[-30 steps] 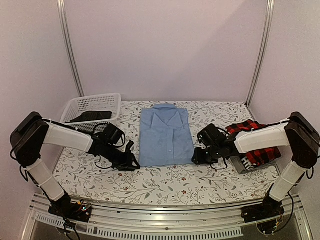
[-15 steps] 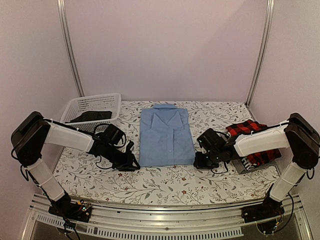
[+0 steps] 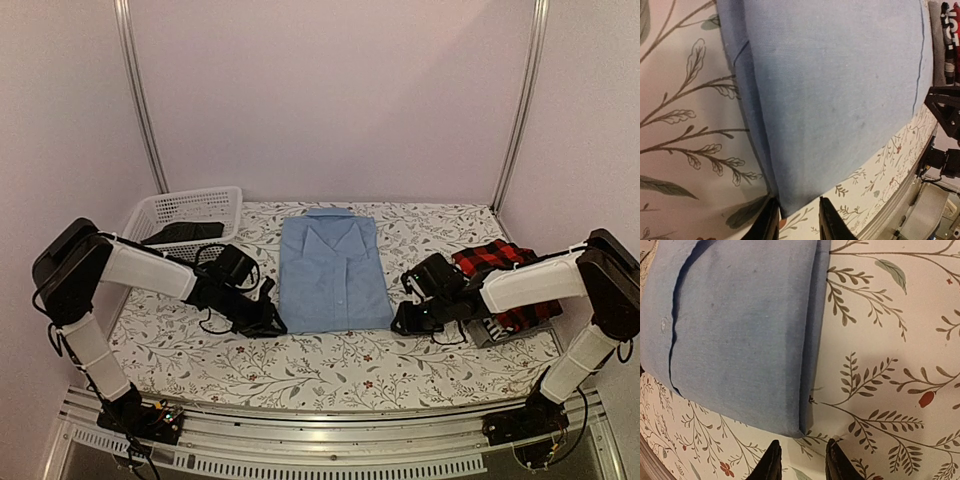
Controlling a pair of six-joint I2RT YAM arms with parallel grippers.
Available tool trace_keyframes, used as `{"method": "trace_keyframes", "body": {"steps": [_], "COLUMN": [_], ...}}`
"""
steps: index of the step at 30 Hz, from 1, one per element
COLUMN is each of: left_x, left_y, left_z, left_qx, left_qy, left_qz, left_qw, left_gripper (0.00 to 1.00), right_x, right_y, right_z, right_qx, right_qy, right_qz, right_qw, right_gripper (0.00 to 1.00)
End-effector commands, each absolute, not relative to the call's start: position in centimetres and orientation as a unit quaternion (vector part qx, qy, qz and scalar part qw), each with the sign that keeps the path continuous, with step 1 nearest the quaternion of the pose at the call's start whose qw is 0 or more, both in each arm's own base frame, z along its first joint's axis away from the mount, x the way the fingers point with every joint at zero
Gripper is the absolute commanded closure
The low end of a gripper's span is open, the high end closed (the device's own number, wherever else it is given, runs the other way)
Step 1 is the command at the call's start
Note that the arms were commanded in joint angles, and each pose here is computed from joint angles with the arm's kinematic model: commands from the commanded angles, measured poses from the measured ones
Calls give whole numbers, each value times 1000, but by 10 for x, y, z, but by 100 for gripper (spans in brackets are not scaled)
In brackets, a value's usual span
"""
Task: Fold and stack the long sleeve shirts
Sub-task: Pick up the 2/3-rectangle-folded shirt from the center of the board.
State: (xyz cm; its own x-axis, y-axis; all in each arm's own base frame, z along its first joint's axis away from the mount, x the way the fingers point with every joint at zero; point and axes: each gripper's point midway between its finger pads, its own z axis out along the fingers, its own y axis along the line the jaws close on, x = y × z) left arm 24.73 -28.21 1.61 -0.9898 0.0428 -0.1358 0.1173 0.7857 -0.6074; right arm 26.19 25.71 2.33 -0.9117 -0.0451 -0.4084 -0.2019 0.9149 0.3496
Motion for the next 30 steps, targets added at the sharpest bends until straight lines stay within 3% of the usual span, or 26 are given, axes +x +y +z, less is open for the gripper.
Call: {"method": "trace_keyframes", "body": {"steps": [1, 17, 23, 30], "left_x": [252, 251, 248, 233], "left_y": [-290, -290, -285, -267], "left_z": [13, 10, 14, 19], "left_qx": [48, 47, 48, 54], "left_qy": [943, 947, 948, 954], "left_qz": [-323, -312, -307, -289], "left_qw": [61, 59, 63, 65], "left_gripper": [73, 88, 100, 100], "right_x": [261, 266, 261, 234], "right_y": [272, 273, 279, 286], "right_z": [24, 11, 13, 18], "right_qx": [-103, -105, -117, -131], "right_qy": [947, 951, 951, 951], "right_qz": [229, 215, 209, 209], "right_qw": [200, 198, 196, 184], "right_gripper": [71, 80, 100, 100]}}
